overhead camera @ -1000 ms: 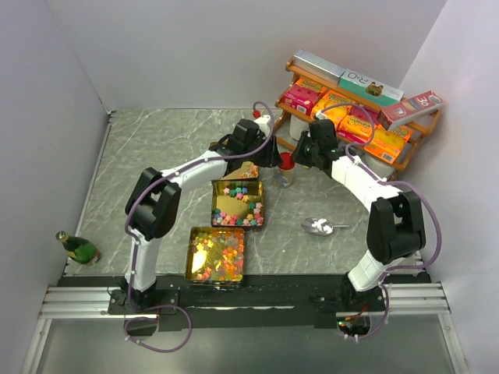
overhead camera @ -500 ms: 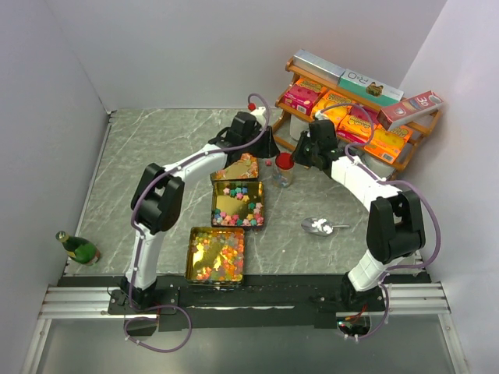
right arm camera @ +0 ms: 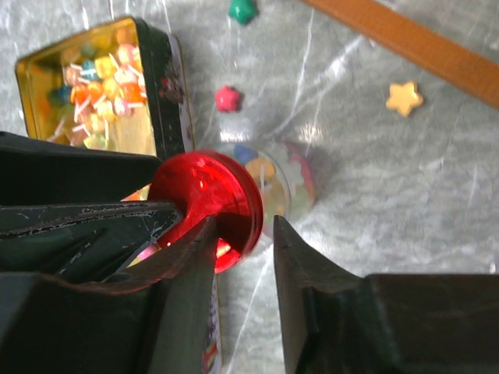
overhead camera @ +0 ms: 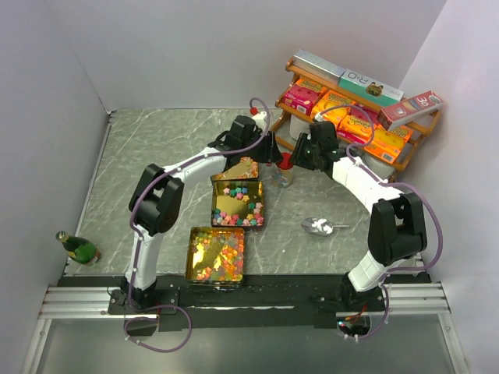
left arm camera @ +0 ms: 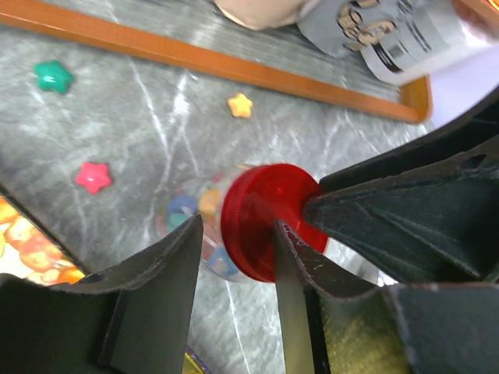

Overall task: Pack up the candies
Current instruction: Move the packing bottle to the center of the board.

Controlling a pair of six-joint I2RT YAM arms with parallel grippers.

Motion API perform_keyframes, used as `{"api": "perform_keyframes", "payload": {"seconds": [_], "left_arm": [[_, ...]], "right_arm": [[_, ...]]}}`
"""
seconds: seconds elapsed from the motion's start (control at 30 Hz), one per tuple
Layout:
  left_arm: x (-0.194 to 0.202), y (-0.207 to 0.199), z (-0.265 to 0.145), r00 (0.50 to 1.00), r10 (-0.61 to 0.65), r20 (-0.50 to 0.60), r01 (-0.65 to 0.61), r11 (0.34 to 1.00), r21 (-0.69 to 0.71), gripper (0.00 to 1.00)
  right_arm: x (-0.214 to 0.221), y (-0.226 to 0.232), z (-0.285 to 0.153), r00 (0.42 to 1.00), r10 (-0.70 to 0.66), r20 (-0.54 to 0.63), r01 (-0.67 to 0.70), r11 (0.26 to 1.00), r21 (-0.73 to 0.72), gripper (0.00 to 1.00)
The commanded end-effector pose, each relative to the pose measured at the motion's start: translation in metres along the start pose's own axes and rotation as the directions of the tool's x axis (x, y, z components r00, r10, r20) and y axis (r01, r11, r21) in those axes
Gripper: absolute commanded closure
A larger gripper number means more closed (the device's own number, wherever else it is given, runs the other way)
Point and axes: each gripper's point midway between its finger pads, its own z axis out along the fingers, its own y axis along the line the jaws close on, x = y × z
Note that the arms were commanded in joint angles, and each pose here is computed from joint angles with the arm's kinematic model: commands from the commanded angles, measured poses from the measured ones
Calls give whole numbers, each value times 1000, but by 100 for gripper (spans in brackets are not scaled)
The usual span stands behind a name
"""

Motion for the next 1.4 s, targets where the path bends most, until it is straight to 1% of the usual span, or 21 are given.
{"api": "perform_keyframes", "payload": {"seconds": [0.0, 0.23, 0.33, 0.43, 0.47, 0.53, 0.57, 0.6, 0.67, 0.7, 0.73, 0.8, 0.83, 0.87, 0.9, 0.93, 0.97, 1.0, 1.07, 1.2, 1.37], "left_arm": [[19, -18, -1, 996, 28, -81, -23, 997, 67, 53], [11, -21, -5, 999, 22, -49, -19, 998, 54, 49], [0, -27, -12, 1000, 19, -23, -17, 998, 55, 46], [-16, -36, -25, 999, 21, 24, -22, 999, 50, 38], [-23, -39, -31, 999, 22, 47, -25, 998, 50, 31], [-41, -47, -45, 995, 21, 98, -26, 999, 45, 23], [-47, -50, -50, 993, 23, 118, -29, 998, 47, 15], [-51, -50, -53, 991, 15, 130, -20, 999, 41, 12], [-63, -50, -62, 987, 2, 163, -8, 999, 35, 7], [-66, -49, -63, 985, -18, 169, 13, 999, 33, 7], [-67, -39, -60, 985, -39, 167, 38, 999, 9, 7], [-69, -28, -55, 984, -98, 150, 103, 994, -24, 10], [-60, -10, -42, 984, -133, 116, 139, 989, -50, 13], [-56, -3, -36, 983, -158, 90, 164, 985, -62, 21], [-68, -6, -33, 980, -174, 98, 180, 982, -52, 26], [-57, 4, -28, 978, -202, 50, 206, 975, -86, 30], [-41, 18, -11, 975, -224, 6, 223, 968, -113, 37], [-50, 14, -7, 976, -218, 12, 219, 971, -95, 41], [-35, 21, 8, 971, -238, -37, 234, 969, -81, 48], [-23, 31, 20, 969, -242, -57, 236, 967, -99, 53], [4, 44, 27, 964, -240, -112, 225, 966, -126, 61]], "right_arm": [[26, -16, -16, 993, -31, -118, 40, 996, 75, 56], [-4, -11, -20, 999, -18, -49, 22, 995, 93, 45], [-19, -7, -23, 1000, 10, -8, -9, 997, 76, 44], [-34, -3, -26, 998, 49, 30, -51, 997, 60, 43], [-36, -3, -25, 997, 62, 35, -64, 996, 58, 43], [-45, -2, -23, 994, 97, 42, -99, 994, 38, 43], [-45, -4, -18, 993, 111, 31, -112, 993, 40, 43], [-52, -3, -17, 992, 120, 36, -121, 992, 32, 43], [-49, -7, -4, 990, 141, -10, -141, 990, 19, 43], [-55, -3, 0, 990, 141, -15, -141, 990, 5, 43], [-49, -1, 3, 988, 140, -61, -141, 990, -8, 44], [-47, -3, 19, 983, 147, -110, -150, 989, -12, 45], [-44, -3, 23, 981, 147, -129, -150, 989, -11, 46], [-37, -3, 30, 976, 146, -160, -151, 988, -17, 48], [-34, -2, 32, 974, 148, -172, -154, 988, -22, 49], [-31, -4, 35, 971, 154, -180, -160, 987, -20, 50], [-27, -3, 39, 970, 155, -190, -163, 986, -29, 51], [-21, -6, 42, 966, 160, -202, -169, 985, -27, 52], [-13, -7, 46, 961, 165, -222, -176, 984, -33, 55], [4, -5, 50, 949, 165, -270, -190, 979, -71, 58], [22, -11, 50, 936, 166, -311, -194, 979, -61, 61]]}}
